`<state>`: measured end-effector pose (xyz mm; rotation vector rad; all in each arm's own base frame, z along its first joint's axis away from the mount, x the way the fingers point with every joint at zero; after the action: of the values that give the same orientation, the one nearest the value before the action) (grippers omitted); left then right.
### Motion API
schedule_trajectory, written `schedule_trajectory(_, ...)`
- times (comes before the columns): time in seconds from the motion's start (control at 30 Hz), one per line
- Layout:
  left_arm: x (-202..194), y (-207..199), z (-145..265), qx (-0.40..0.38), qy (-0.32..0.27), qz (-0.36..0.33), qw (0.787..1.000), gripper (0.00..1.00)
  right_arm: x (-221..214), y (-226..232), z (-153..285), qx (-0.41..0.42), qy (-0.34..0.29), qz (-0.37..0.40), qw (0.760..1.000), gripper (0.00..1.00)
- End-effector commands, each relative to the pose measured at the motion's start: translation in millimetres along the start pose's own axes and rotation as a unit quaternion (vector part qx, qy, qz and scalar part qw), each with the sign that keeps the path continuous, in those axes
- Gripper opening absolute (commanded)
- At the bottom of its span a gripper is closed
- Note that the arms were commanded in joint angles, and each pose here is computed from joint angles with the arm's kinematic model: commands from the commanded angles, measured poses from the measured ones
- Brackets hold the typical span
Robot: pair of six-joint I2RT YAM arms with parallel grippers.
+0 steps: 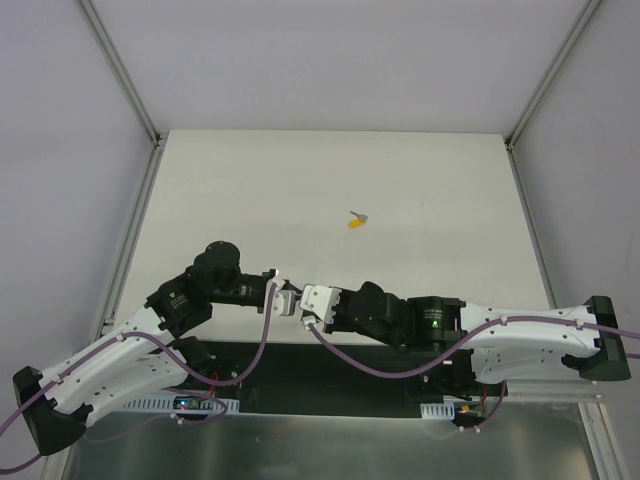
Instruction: Put the keys on the keyring
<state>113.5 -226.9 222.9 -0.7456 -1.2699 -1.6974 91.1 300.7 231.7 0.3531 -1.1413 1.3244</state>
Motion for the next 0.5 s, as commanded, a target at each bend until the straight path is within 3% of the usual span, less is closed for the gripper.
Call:
schedule_trajectory(0.0,12.1,5.7,-0.3,0.012,-0.026,-0.020,0.999,0.00,25.4,-8.9,3.8,-0.016,-0.041,-0.017,0.999,0.01)
schedule_trajectory(0.47,10.0,7.8,-0.1,0.019,-0.019,-0.021,0.999,0.00,22.9,-10.8,6.7,-0.021,-0.040,-0.019,0.999,0.01)
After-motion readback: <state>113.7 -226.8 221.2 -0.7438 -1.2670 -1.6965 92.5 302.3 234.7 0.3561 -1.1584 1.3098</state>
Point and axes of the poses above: each gripper's point midway between its finger pads, its own z axis back along the fingers, its own y axis along the line the jaws close on, x = y × z, the point moved 3 cm from there along z, back along the fingers, and after that the axes turned 4 degrees about -z, right-handed, at the moved point
